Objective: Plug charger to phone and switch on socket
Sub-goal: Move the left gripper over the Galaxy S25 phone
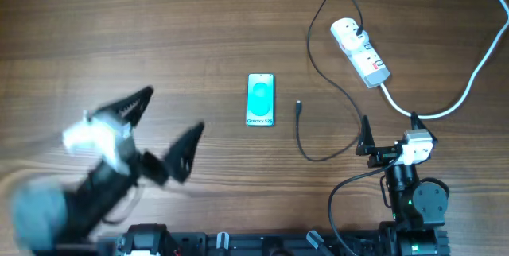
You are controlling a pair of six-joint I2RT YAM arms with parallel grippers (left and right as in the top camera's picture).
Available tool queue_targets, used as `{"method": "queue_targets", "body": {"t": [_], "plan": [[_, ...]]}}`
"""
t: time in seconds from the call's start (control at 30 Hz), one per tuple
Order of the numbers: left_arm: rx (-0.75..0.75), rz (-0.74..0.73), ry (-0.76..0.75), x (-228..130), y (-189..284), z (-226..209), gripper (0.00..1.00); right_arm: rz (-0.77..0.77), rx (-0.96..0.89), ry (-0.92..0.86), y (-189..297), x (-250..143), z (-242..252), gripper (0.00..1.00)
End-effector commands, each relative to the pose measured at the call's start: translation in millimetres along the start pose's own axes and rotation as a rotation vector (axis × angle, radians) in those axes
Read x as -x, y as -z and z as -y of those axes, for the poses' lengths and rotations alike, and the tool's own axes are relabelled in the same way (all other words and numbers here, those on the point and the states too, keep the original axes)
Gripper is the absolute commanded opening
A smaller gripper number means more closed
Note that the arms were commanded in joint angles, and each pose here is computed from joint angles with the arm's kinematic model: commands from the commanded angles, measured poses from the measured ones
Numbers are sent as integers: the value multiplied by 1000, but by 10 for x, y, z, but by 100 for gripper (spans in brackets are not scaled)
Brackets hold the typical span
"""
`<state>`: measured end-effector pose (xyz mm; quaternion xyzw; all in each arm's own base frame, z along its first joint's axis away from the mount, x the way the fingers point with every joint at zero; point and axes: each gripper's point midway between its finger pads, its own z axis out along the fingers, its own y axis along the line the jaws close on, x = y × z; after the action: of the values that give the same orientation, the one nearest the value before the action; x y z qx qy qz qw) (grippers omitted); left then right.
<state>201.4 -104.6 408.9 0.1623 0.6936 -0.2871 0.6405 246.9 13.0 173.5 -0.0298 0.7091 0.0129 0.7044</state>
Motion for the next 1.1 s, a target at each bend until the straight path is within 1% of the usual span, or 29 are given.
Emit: {"method": "queue_targets", "body": {"t": [0.0,0.07,0.1,0.13,0.17,0.2,0.23,0.3,0.33,0.4,0.43,0.47,0.53,0.6,0.63,0.7,0.83,0.9,0.97,1.07], "plan": [[-72,-188,30,301,-398,-98,100,9,-6,2,3,17,15,100],[-85,-270,123,327,-586,-196,100,9,-7,2,3,17,15,100],[-103,-280,136,349,-667,-218,100,9,-7,2,3,17,15,100],[-98,-303,202,339,-778,-284,100,9,-7,2,3,17,16,100],[-68,-336,288,290,-889,-377,100,9,-7,2,3,17,16,100],[-29,-384,338,176,-998,-460,100,9,-7,2,3,17,16,100],[28,-437,380,29,-1102,-531,100,9,-7,2,3,17,15,100],[186,-607,403,-441,-1316,-625,100,9,-7,2,3,17,15,100],[321,-693,409,-703,-1384,-714,100,9,-7,2,3,17,16,100],[461,-797,388,-1036,-1457,-786,100,9,-7,2,3,17,16,100],[540,-864,373,-1271,-1505,-820,100,9,-7,2,3,17,16,100],[588,-921,349,-1480,-1560,-827,100,9,-7,2,3,17,16,100],[593,-1017,308,-1878,-1753,-766,100,9,-7,2,3,17,16,100],[560,-1078,305,-2204,-1941,-672,100,9,-7,2,3,17,16,100],[544,-1135,309,-2418,-1985,-616,100,9,-7,2,3,17,15,100],[507,-1216,332,-2742,-2057,-523,100,9,-7,2,3,17,15,100],[554,-1353,329,-3325,-2047,-634,100,9,-7,2,3,17,16,100],[556,-1399,351,-3516,-2033,-663,100,9,-7,2,3,17,16,100],[504,-1427,407,-3660,-2075,-574,100,9,-7,2,3,17,15,100],[471,-1428,435,-3768,-2148,-531,100,9,-7,2,3,17,15,100]]}}
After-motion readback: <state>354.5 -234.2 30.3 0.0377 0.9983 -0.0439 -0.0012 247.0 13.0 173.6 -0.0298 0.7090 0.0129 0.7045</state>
